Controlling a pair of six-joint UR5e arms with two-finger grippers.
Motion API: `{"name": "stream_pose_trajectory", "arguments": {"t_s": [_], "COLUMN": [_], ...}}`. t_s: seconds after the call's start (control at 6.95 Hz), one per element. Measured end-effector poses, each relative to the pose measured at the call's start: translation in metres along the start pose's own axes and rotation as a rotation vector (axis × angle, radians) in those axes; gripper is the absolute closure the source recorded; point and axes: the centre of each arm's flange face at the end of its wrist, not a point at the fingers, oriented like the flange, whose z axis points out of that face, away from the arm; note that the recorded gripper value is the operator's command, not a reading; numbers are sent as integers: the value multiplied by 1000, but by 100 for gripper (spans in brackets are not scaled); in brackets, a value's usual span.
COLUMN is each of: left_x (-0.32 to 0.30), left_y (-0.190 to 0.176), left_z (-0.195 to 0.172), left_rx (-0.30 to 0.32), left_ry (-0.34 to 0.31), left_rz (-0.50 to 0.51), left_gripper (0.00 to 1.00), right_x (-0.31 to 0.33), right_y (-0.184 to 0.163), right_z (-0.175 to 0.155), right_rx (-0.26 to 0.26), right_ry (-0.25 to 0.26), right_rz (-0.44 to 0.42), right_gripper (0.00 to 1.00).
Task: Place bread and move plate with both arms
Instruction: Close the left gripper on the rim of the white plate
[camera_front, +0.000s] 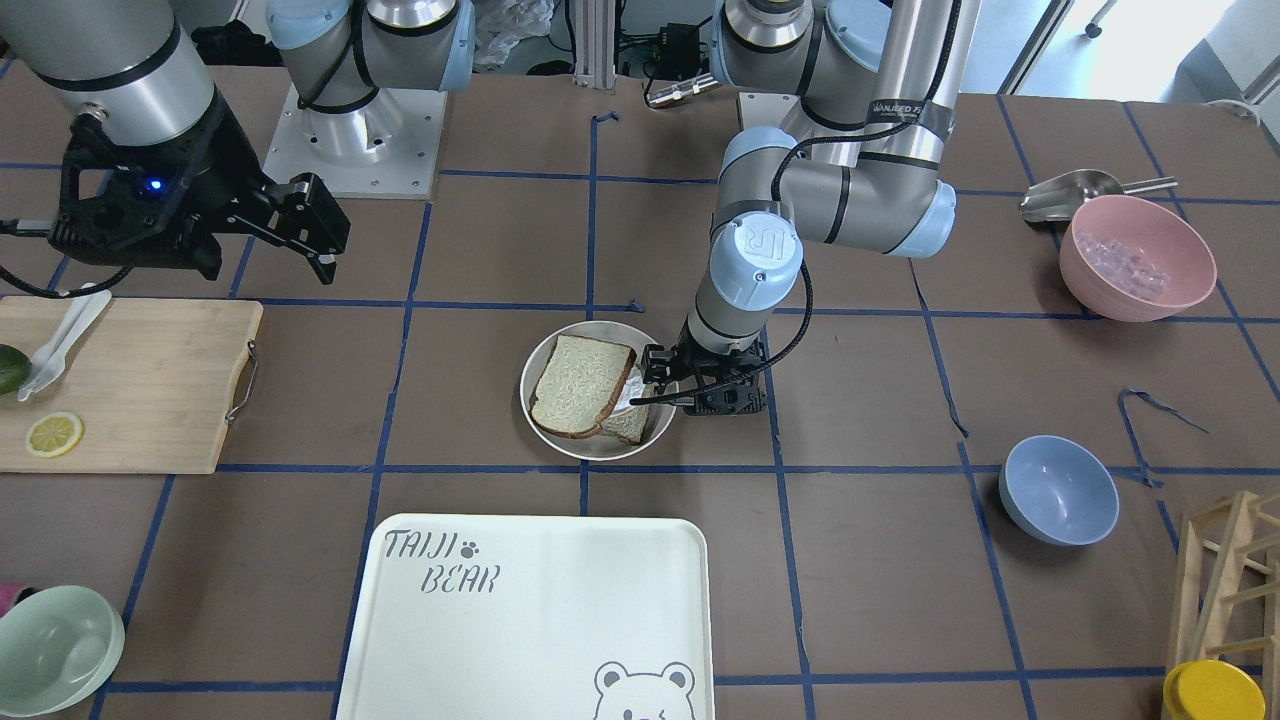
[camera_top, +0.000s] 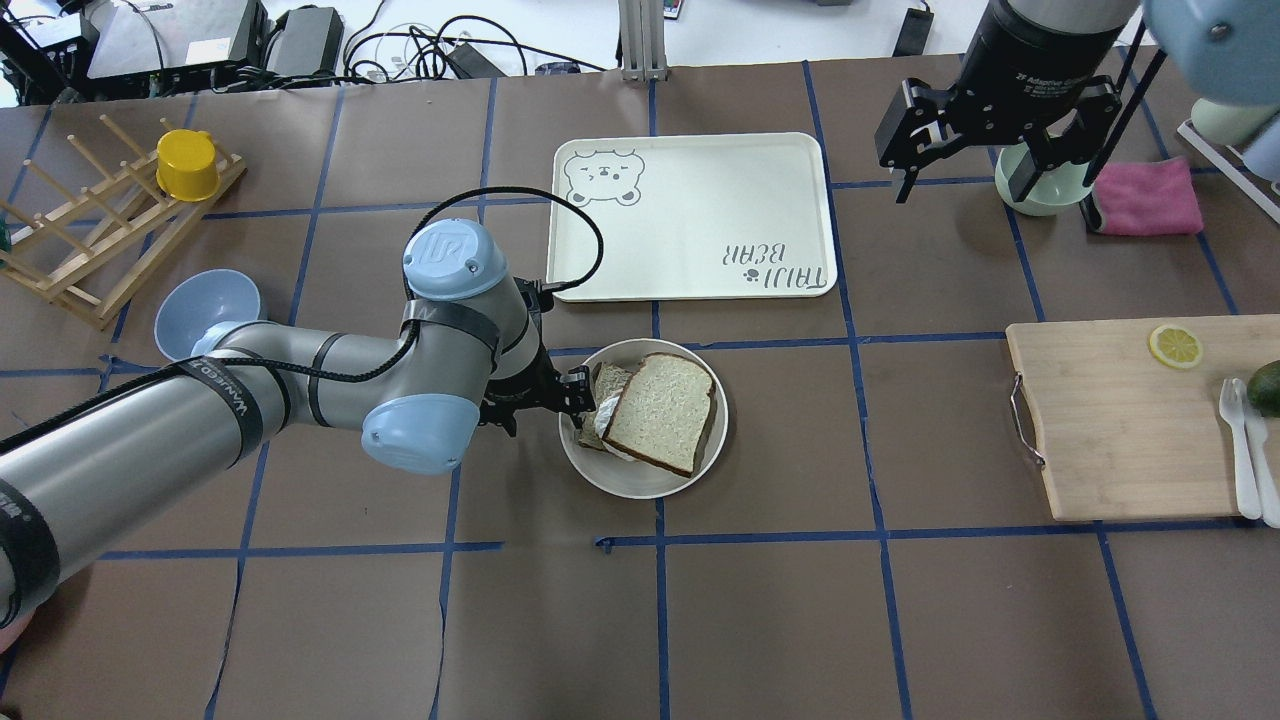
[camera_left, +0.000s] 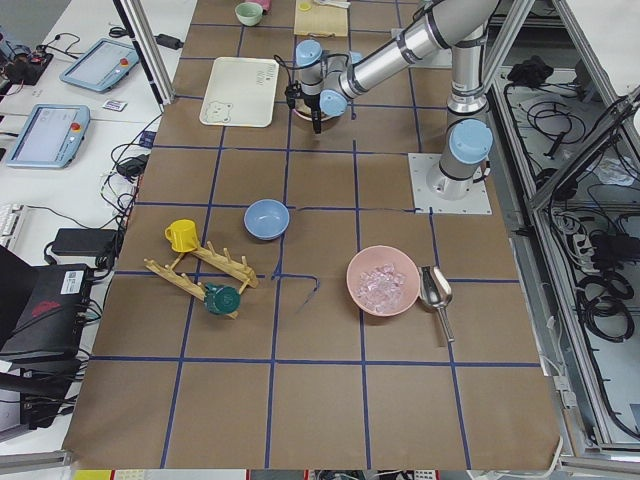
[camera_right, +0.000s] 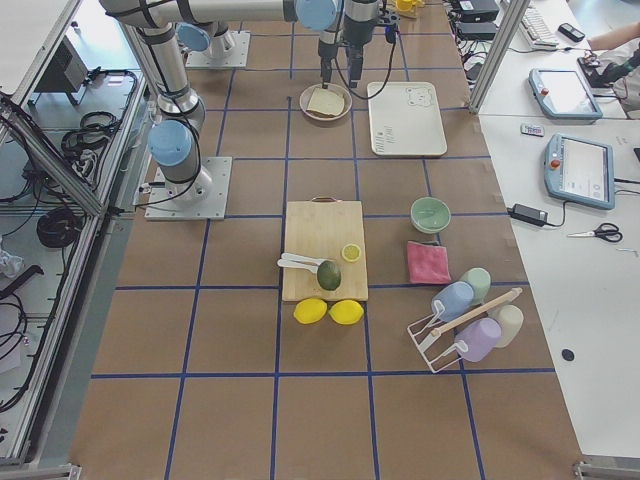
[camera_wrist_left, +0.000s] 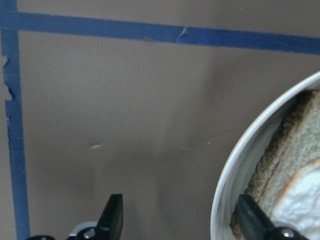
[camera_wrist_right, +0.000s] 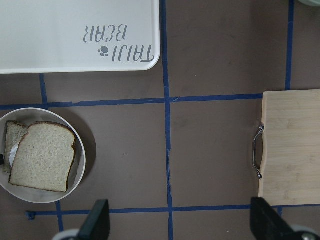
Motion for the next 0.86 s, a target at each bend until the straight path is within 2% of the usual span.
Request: {"name": "stream_pose_trajectory", "arguments": {"t_s": [0.86], "left_x": [4], "left_y": [-3], "left_z": [-3], "left_rx": [26], "left_ry": [5], "left_rz": [9], "left_gripper": [100], "right_x": [-2], "right_y": [8], "right_z": [-2], "right_rx": [3], "right_ry": [-1], "right_rz": [-5], "right_gripper": [0]}}
